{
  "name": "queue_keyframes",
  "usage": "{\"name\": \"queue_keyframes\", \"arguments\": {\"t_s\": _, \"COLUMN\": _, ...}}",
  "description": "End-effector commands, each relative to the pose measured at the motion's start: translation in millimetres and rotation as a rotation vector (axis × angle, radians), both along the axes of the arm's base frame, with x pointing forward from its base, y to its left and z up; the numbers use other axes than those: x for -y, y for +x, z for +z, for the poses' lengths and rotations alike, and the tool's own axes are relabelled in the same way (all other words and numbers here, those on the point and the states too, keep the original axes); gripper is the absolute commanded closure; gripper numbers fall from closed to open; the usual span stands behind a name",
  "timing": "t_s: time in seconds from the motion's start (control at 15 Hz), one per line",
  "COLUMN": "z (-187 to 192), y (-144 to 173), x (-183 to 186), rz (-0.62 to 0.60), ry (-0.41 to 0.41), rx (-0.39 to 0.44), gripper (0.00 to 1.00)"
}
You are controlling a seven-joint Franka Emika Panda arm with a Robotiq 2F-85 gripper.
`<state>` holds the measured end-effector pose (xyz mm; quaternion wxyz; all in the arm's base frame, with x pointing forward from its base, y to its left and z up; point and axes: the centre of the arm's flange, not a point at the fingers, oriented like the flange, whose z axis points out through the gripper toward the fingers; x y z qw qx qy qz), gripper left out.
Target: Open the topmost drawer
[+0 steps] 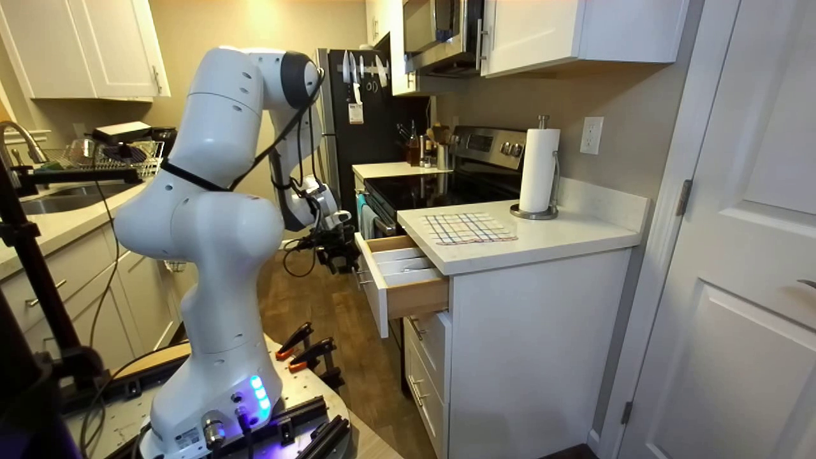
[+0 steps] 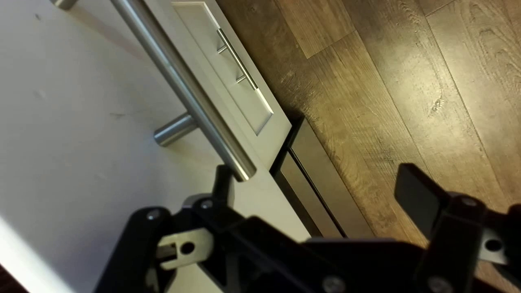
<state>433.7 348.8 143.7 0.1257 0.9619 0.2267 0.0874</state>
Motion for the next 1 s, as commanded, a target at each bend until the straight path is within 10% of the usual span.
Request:
{"name": "queue_keyframes", "arguments": {"t_s": 0.0, "z": -13, "y": -14, "x": -9, "rz": 0.003, "ry": 0.087, "rx": -0.047, "gripper": 0.00}}
{"name": "queue_keyframes", "arguments": {"t_s": 0.93, "z": 0, "y": 2, "x": 2, "rz": -0.004, "ry": -0.011, "rx": 0.007, "gripper": 0.00}}
